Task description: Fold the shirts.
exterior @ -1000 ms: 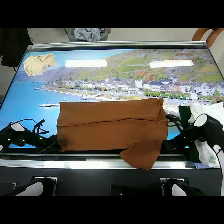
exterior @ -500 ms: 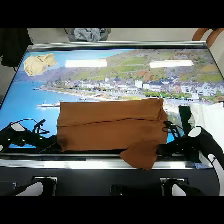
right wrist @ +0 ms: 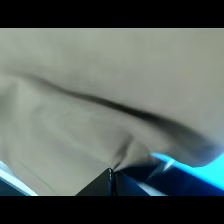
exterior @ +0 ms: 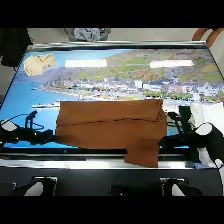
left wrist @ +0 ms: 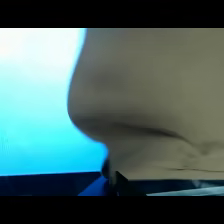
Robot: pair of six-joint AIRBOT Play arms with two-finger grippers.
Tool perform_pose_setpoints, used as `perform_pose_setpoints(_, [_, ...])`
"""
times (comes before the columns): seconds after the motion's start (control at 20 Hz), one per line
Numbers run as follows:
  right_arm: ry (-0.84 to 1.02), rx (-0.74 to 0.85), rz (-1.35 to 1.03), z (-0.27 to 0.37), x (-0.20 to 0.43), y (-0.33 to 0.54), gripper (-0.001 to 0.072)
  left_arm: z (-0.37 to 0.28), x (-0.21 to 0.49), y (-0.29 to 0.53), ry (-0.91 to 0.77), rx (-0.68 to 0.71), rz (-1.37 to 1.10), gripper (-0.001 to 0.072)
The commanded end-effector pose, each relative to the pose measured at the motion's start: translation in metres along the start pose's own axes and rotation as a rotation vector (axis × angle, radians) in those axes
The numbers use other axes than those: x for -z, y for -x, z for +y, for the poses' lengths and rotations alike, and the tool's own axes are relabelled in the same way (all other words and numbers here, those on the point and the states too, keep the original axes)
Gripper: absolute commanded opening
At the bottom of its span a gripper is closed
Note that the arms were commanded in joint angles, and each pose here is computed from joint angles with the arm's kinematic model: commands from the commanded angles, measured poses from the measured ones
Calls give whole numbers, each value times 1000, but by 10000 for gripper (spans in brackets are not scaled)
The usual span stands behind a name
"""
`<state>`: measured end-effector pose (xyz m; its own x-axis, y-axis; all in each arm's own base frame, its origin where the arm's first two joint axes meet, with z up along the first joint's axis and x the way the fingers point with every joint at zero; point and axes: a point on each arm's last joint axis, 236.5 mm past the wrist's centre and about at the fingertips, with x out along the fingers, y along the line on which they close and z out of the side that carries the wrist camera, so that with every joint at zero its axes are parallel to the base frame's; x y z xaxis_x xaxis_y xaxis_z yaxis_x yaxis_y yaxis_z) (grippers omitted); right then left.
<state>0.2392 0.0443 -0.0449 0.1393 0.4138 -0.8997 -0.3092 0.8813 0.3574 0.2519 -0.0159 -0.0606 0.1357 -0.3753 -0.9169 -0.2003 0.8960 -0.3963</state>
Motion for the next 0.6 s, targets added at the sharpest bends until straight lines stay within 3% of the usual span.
perform_pose_setpoints(0.0, [32,70,-148,3,-48,48,44,-23,-34,42,-19,21,-147,19])
perform_pose_setpoints(0.3, [5,60,-345,-43,-177,57,44,-27,-139,55,-36,18,-202,19])
perform_pose_setpoints(0.55, [-21,44,-311,-69,-235,0,46,-24,-190,12,2,59,-82,22])
